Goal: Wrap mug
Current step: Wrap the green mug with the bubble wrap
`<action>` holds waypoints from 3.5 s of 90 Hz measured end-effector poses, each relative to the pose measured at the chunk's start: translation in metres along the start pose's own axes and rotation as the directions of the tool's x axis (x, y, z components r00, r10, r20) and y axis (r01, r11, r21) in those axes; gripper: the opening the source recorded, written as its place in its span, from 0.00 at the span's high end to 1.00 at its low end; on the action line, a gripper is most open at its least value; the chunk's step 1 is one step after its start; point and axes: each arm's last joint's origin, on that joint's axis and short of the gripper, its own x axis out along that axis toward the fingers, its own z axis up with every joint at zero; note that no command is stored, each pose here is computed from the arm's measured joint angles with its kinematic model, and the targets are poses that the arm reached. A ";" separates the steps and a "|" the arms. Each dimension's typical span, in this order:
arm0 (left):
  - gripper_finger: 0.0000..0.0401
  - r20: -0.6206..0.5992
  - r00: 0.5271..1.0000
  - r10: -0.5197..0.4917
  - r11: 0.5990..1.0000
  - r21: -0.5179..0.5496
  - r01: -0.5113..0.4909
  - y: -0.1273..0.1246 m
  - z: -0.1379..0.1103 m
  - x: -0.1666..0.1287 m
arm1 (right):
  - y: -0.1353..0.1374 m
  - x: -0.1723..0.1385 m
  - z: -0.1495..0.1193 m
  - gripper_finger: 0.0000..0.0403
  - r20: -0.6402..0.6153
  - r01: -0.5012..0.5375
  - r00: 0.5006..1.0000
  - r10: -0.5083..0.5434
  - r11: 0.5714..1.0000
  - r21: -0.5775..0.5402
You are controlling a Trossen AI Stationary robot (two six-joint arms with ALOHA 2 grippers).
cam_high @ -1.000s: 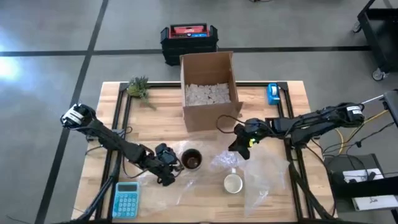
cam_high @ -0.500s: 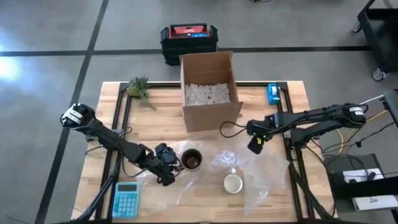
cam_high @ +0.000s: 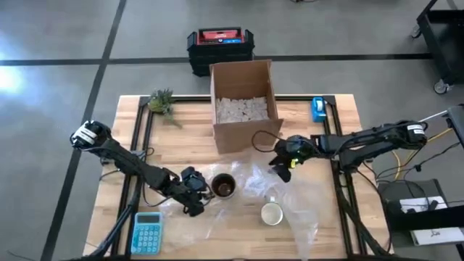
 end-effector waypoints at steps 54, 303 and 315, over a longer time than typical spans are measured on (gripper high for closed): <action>0.83 0.029 0.999 -0.025 1.000 0.004 0.025 -0.003 0.003 0.000 | 0.046 0.056 0.029 0.68 0.121 -0.157 0.974 0.192 0.955 -0.250; 0.84 0.089 0.993 -0.082 0.996 -0.026 0.085 -0.007 0.010 -0.005 | 0.008 0.044 -0.001 0.77 -0.140 0.103 0.984 -0.113 0.992 -0.076; 0.83 0.092 0.992 -0.084 0.996 -0.027 0.087 -0.007 0.010 -0.005 | 0.035 0.037 0.027 0.97 -0.066 0.008 0.998 -0.020 0.984 -0.178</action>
